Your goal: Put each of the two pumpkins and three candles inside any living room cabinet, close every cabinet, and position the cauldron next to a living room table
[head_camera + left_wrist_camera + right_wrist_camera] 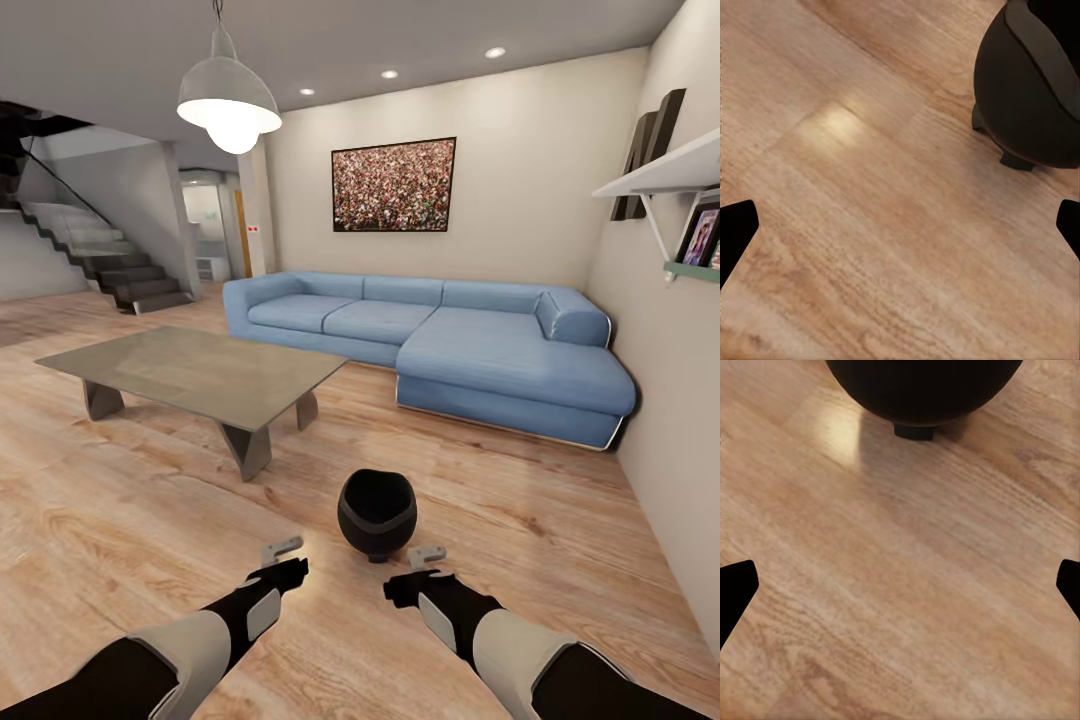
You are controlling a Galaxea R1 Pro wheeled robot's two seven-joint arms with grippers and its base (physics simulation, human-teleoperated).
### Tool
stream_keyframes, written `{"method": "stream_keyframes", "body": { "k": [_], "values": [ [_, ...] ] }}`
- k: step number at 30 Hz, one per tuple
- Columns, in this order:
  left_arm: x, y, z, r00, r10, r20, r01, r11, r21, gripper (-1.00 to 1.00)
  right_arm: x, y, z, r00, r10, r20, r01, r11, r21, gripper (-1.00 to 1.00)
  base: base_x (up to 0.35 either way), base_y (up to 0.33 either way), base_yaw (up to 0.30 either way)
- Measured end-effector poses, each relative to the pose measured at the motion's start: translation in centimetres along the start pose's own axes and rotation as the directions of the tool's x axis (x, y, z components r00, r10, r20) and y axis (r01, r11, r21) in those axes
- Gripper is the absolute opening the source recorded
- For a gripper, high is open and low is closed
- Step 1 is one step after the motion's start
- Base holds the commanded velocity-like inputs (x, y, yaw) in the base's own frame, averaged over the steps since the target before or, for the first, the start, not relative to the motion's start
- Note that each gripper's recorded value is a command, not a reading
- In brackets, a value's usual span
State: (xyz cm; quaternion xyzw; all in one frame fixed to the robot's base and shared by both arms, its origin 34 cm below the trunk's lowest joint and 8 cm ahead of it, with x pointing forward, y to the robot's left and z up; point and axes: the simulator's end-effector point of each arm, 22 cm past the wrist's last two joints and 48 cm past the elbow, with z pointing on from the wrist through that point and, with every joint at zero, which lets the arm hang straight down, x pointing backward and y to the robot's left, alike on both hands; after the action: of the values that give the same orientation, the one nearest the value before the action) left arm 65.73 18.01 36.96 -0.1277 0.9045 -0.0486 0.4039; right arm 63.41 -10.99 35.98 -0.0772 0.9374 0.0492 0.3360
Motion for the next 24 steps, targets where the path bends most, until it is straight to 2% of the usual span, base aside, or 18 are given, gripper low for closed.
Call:
{"method": "stream_keyframes", "body": {
  "k": [5,7,9,11,13,15,18,24],
  "values": [
    [-0.2,-0.3,0.0,1.0,0.002,0.0,-0.002,1.0,0.007,1.0,0.0,0.0,0.0,1.0,0.005,-0.002,-0.005,1.0,-0.001,1.0,0.0,0.0,0.0],
    [-0.6,-1.3,0.0,1.0,0.003,-0.009,-0.003,1.0,0.028,1.0,0.3,0.0,0.0,1.0,0.006,-0.021,-0.006,1.0,0.0,1.0,0.0,0.0,0.0],
    [-0.5,-2.2,-0.1,0.999,0.008,-0.044,-0.006,0.999,0.042,1.0,1.0,0.0,-0.1,0.998,0.006,-0.055,-0.006,1.0,-0.001,1.0,0.0,0.0,0.0],
    [-0.1,-3.5,-0.4,0.994,0.024,-0.11,-0.017,0.998,0.064,1.0,2.1,0.1,-0.2,0.994,0.006,-0.109,-0.006,1.0,-0.003,1.0,0.0,0.0,0.0],
    [-0.3,-5.0,-0.8,0.987,0.044,-0.156,-0.03,0.996,0.089,1.0,2.1,0.4,-0.4,0.991,0.004,-0.136,-0.006,1.0,-0.011,1.0,0.0,0.0,0.0],
    [-0.9,-6.2,-1.3,0.982,0.062,-0.18,-0.043,0.993,0.106,1.0,1.4,1.0,-0.5,0.99,0.002,-0.139,-0.005,1.0,-0.022,1.0,0.0,0.0,0.0],
    [-0.6,-6.4,-1.6,0.974,0.078,-0.215,-0.056,0.993,0.103,1.0,0.4,1.6,-0.8,0.99,-0.003,-0.14,-0.002,0.999,-0.035,1.0,0.0,0.0,0.0],
    [0.7,-6.1,-2.1,0.952,0.103,-0.288,-0.079,0.992,0.095,1.0,-2.4,-0.7,-1.7,0.987,-0.005,-0.16,0.001,1.0,-0.024,1.0,0.0,0.0,0.0]
  ]
}}
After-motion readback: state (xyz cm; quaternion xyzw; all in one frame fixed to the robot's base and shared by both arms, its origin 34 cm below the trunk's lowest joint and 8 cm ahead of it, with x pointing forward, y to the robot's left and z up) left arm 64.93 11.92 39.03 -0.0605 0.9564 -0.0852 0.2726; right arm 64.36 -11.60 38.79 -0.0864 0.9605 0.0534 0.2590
